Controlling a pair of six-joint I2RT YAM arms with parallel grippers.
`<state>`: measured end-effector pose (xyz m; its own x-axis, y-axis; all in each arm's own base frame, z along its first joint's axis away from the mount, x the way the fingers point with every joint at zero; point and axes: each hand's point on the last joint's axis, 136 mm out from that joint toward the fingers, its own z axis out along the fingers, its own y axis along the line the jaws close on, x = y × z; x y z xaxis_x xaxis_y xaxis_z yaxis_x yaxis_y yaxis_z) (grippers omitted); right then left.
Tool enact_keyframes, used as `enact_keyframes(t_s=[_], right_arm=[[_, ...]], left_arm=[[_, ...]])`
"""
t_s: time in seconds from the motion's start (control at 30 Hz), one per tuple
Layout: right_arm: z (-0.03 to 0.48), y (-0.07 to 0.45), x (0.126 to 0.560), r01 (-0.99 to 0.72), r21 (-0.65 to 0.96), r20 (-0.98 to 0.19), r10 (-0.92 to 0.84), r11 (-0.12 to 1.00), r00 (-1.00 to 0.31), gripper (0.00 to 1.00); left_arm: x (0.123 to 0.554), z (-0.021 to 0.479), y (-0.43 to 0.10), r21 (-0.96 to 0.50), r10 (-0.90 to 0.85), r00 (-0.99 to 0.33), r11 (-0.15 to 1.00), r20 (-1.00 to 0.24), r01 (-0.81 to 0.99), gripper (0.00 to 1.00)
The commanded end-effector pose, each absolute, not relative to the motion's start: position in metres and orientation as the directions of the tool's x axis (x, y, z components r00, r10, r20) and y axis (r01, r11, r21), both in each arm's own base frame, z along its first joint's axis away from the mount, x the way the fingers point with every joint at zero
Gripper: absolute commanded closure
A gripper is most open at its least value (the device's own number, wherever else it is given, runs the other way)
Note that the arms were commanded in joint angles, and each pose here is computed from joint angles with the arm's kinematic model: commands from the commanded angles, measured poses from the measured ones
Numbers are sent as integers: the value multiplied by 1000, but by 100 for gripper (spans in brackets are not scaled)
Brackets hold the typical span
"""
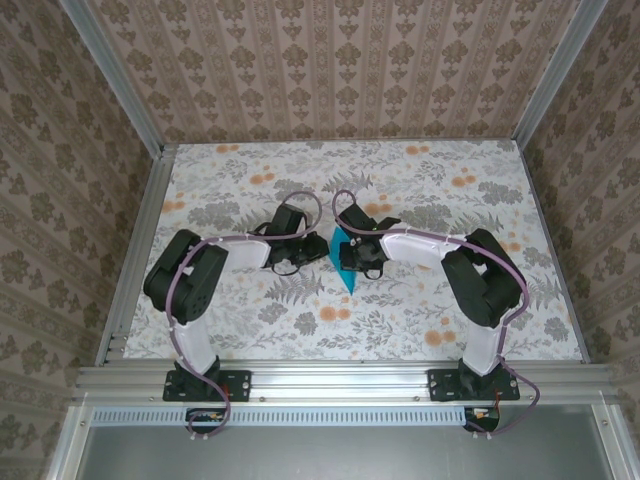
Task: Fold a paper plane with a square sheet of paper (pick it up from the middle)
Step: Move the paper plane to the center of the table.
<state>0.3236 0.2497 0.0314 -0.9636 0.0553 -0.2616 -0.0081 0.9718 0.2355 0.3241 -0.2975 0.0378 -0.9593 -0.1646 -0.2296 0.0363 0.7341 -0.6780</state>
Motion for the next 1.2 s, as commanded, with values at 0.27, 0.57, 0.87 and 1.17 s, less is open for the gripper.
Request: enact_keyframes(t_s=[0.27,0.57,0.87,1.17], right_arm=[[36,226,319,-33,81,-258,-11,996,-966,89],[25,234,324,-47,68,-230,-30,997,-973,83],[21,236,327,-47,65,-226,-32,997,-974,80],[23,232,331,-41,39,-243,-30,998,-970,90]], left_arm=[[326,65,-242,-585,-216,-926,811,-310,7,61],[322,60,-218,-487,-225,-920,872,-321,-43,47],[321,61,-208,-448,-224,-914,892,-339,-53,39],[321,63,-195,-408,-236,-907,910,-348,-80,32]])
